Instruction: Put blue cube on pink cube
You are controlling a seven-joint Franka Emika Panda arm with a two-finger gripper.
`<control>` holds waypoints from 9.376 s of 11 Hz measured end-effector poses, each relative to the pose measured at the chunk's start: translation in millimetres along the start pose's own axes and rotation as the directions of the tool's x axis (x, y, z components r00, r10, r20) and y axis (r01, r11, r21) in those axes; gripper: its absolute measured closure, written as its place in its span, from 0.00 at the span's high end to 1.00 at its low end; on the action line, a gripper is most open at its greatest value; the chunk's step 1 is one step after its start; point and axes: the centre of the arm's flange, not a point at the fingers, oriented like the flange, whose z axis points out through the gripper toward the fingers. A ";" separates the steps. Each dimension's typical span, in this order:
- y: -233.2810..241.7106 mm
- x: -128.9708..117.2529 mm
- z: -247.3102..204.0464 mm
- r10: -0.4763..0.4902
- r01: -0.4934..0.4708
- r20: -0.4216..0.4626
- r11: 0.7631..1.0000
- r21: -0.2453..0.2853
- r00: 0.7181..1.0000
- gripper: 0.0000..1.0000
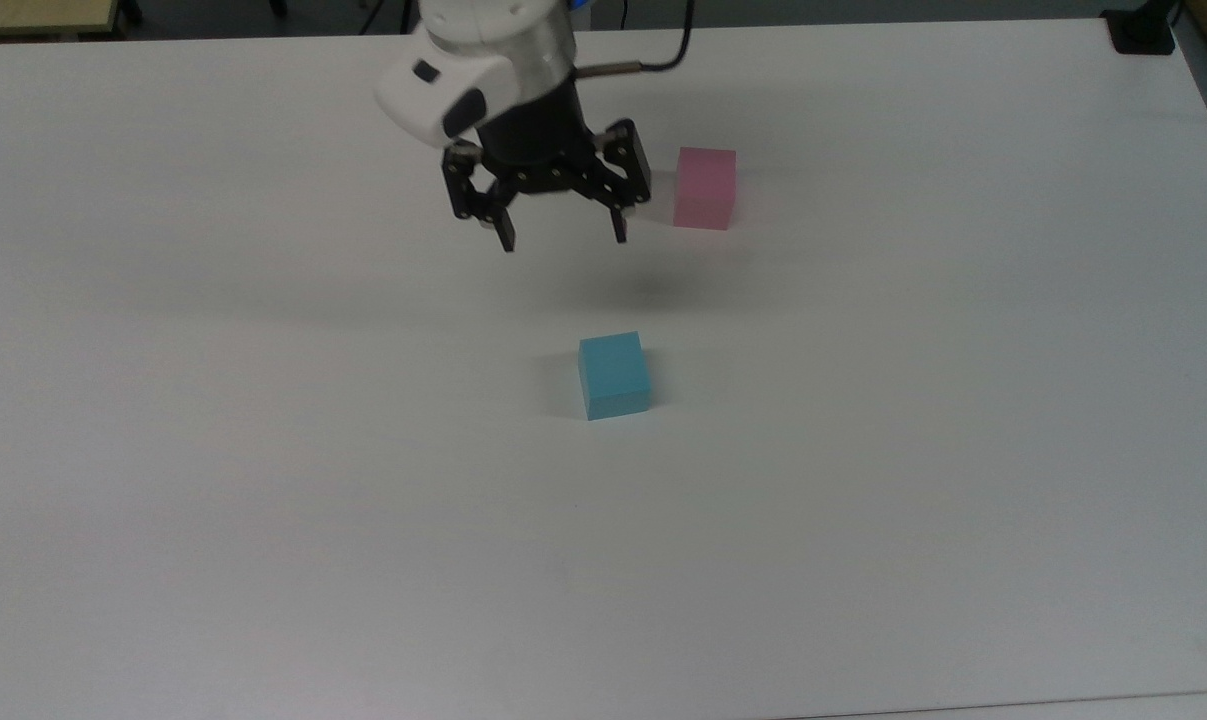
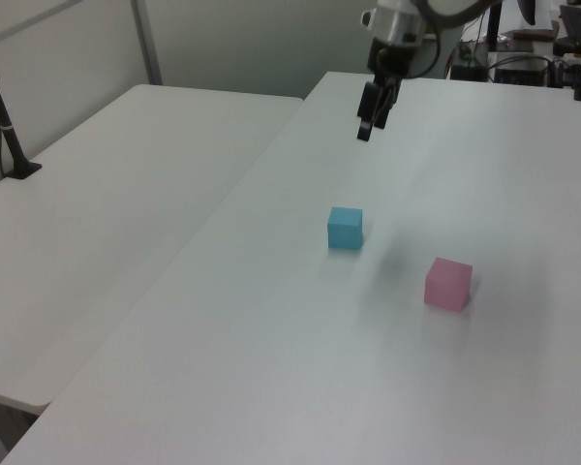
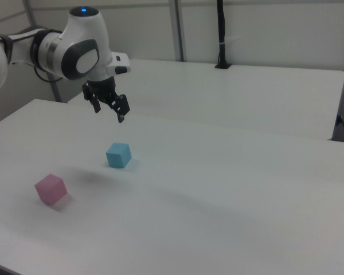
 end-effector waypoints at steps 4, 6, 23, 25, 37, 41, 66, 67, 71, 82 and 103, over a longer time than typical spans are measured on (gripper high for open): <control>-19.7 4.5 41.2 0.019 -0.019 0.010 1.000 -0.017 1.000 1.00; -26.4 5.4 63.5 0.017 -0.016 0.016 0.998 -0.064 1.000 1.00; -39.4 -2.7 182.8 0.027 -0.006 0.088 0.973 -0.229 0.996 0.62; -38.7 0.9 178.5 0.031 -0.013 0.077 0.974 -0.228 0.997 0.57; -34.7 10.4 103.3 0.056 -0.051 0.017 0.975 -0.216 0.998 0.52; -8.9 -4.6 -5.6 0.126 -0.120 0.010 0.968 -0.222 0.992 0.52; -147.0 -195.6 56.1 -0.004 0.039 0.182 0.981 -0.188 0.983 0.52; -145.9 -196.7 59.4 -0.004 0.039 0.183 0.981 -0.188 0.983 0.52; -142.7 -197.5 76.3 0.001 0.039 0.207 0.981 -0.187 0.978 0.52; -142.2 -195.2 95.9 0.002 0.039 0.223 0.983 -0.182 0.975 1.00; 113.6 -48.4 -153.6 -0.097 0.114 0.101 0.975 -0.189 0.990 1.00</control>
